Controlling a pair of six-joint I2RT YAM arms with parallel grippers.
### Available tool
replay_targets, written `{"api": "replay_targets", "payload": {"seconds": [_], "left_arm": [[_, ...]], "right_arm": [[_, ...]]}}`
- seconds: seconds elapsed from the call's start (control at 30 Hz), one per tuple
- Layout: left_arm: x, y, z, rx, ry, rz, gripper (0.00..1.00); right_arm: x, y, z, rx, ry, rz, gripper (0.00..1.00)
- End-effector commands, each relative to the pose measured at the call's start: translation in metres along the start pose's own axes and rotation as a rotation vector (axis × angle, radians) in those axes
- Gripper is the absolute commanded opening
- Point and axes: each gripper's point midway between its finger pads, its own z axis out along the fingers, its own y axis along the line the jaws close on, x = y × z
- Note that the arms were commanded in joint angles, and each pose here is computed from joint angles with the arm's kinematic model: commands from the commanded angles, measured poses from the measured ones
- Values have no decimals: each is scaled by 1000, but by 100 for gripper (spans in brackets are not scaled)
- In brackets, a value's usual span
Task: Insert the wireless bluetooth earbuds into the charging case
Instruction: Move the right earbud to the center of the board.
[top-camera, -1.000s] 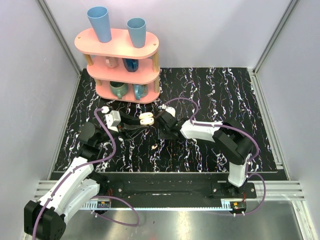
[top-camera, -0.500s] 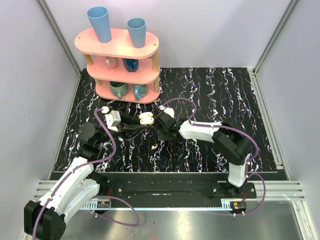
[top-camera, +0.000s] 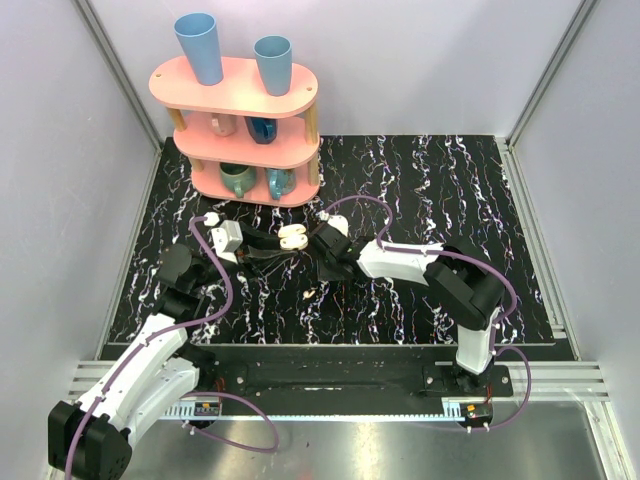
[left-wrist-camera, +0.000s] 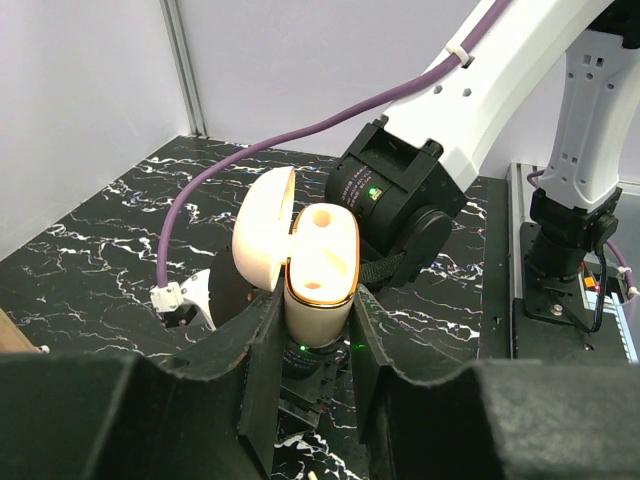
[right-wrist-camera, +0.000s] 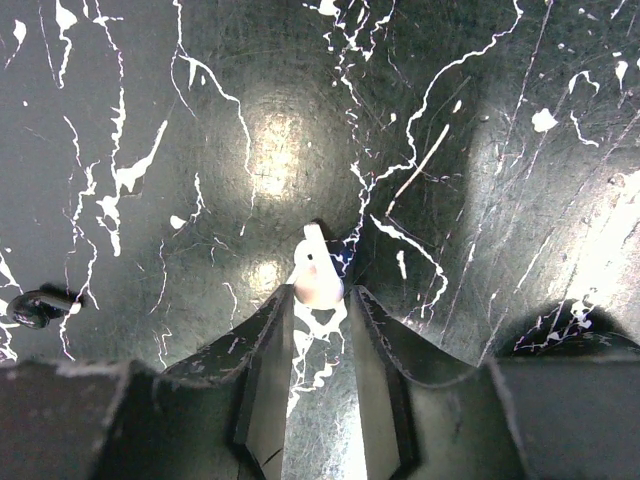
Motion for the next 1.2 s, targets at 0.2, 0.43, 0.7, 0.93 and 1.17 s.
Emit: {"api": "replay_targets", "payload": {"seconds": [0.2, 0.43, 0.7, 0.93, 1.17], "left_arm": [[-14, 3, -1, -20, -38, 52, 0], [-15, 3, -1, -23, -39, 56, 0], [-14, 5, -1, -30, -31, 53, 0], [-12, 7, -1, -43, -24, 50, 0], [-9, 13, -1, -66, 11, 37, 0]], "right_arm": [[7, -5, 6, 44, 19, -35, 36], [8, -7, 7, 49, 22, -38, 30], [-9, -6, -18, 13, -35, -115, 18], [-31, -11, -62, -18, -115, -217, 14], [-64, -19, -152, -115, -253, -400, 13]]}}
